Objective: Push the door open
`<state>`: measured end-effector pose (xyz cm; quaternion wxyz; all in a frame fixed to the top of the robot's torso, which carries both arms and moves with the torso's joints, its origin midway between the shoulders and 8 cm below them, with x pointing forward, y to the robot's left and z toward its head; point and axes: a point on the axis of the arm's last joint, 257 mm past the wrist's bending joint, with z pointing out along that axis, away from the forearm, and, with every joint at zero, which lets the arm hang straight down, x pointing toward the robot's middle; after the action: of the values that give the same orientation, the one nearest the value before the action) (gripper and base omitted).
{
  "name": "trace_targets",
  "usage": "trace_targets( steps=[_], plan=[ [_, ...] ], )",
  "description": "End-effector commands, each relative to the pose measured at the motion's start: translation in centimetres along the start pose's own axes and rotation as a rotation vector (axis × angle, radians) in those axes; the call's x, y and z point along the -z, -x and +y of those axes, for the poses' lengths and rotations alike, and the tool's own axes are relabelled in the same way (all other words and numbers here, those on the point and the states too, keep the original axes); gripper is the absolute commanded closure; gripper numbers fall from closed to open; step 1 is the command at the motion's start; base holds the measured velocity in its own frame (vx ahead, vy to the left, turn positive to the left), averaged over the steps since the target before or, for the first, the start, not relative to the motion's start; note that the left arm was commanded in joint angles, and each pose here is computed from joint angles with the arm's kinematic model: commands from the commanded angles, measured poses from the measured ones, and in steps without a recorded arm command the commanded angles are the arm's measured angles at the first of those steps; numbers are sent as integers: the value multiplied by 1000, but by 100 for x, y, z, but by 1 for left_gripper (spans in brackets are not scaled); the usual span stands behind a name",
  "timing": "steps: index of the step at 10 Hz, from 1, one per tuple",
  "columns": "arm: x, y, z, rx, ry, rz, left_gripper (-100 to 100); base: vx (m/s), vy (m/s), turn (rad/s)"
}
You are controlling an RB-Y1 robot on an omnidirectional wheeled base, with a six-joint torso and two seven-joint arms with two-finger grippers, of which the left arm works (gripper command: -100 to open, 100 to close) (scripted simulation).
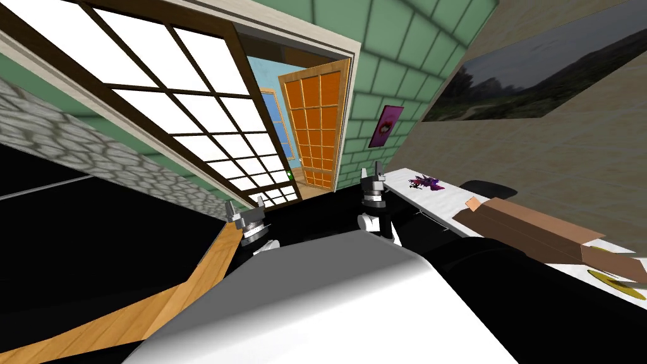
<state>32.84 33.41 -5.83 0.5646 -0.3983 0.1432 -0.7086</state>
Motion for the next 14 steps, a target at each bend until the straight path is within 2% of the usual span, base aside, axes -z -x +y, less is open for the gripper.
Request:
trace_targets(
  steps=[1, 2, 4, 5, 7, 8, 10, 11, 14],
  plan=[
    [74, 82, 54, 34, 11, -15, -100, 119, 17, -83],
    [152, 157, 117, 72, 24, -34, -100, 150, 35, -155],
    [233, 232, 177, 109, 36, -54, -100, 120, 35, -134],
    [318, 309, 236, 145, 48, -75, -100, 136, 23, -146],
    [411, 390, 294, 183, 58, -99, -100, 126, 38, -122],
    [507, 471, 348, 220, 68, -123, -100, 116, 41, -172],
    [607, 551, 400, 256, 77, -149, -100, 125, 38, -129],
    [713, 633, 449, 292, 84, -176, -100, 130, 35, -167],
    [880, 756, 515, 344, 92, -219, -100, 111, 45, -115]
  ],
)
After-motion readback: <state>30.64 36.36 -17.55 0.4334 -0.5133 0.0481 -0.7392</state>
